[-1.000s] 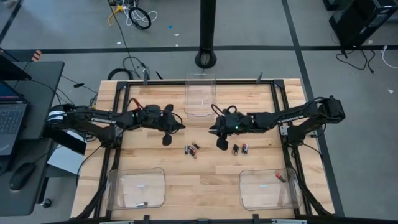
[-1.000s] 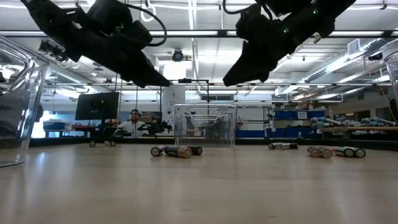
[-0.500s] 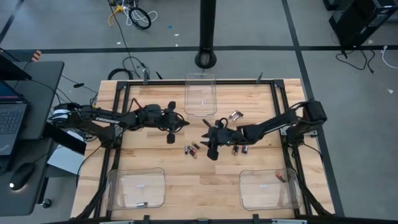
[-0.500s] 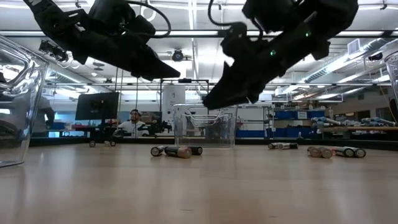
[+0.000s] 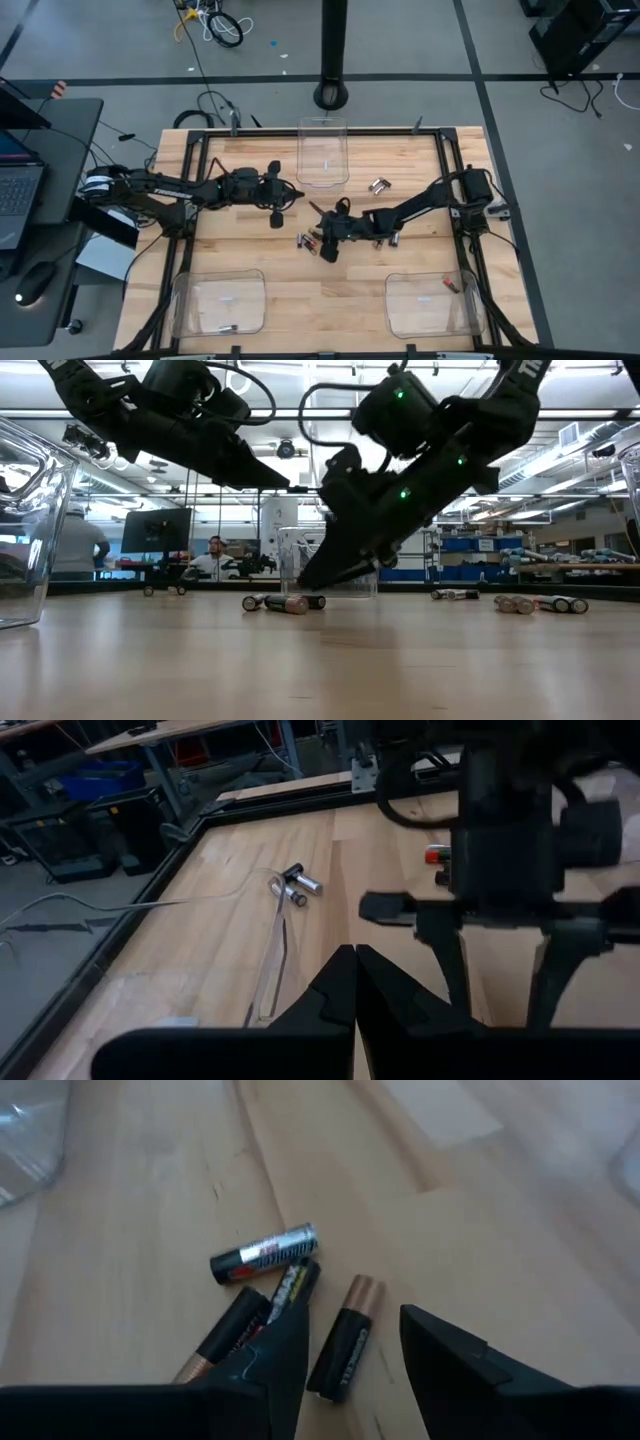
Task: Sort batteries
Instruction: Put the brown battery into the top middle transparent bin
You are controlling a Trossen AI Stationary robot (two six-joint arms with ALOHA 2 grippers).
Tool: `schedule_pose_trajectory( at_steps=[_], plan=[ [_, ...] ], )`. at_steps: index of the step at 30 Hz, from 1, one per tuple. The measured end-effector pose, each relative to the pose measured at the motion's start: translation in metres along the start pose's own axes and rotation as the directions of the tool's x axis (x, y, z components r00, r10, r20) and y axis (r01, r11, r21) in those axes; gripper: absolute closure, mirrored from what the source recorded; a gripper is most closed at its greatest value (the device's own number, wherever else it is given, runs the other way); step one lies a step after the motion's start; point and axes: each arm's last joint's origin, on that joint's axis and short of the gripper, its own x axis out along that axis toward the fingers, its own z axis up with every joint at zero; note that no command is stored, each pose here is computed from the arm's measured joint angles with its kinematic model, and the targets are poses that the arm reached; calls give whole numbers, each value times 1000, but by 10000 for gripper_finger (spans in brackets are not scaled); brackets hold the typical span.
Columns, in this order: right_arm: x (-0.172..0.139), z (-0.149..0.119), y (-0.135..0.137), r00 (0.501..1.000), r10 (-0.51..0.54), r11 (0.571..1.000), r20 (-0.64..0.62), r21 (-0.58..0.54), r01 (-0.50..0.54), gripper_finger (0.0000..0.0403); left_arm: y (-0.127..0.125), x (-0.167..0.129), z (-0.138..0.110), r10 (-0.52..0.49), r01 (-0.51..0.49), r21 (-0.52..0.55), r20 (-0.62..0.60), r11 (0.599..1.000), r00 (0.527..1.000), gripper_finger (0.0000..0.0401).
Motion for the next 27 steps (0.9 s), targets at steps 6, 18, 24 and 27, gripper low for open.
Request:
schedule_pose_trajectory(
  at_steps=[6,18,24,27],
  plan=[
    [9,-8,-1,999,-33,998,-31,44,35,236,0,0,0,0,0,5,0,1000,1000,389],
    [10,-9,-17,990,-108,994,-94,-4,108,316,0,0,-1,-1,1,6,-7,1000,1000,389],
    [12,-7,-28,987,-75,995,-139,-69,66,339,0,0,-1,-1,1,0,-7,1000,1000,389],
    [10,-4,-28,989,-48,995,-143,-89,36,337,0,0,0,10,-10,0,-5,1000,1000,389]
  ],
)
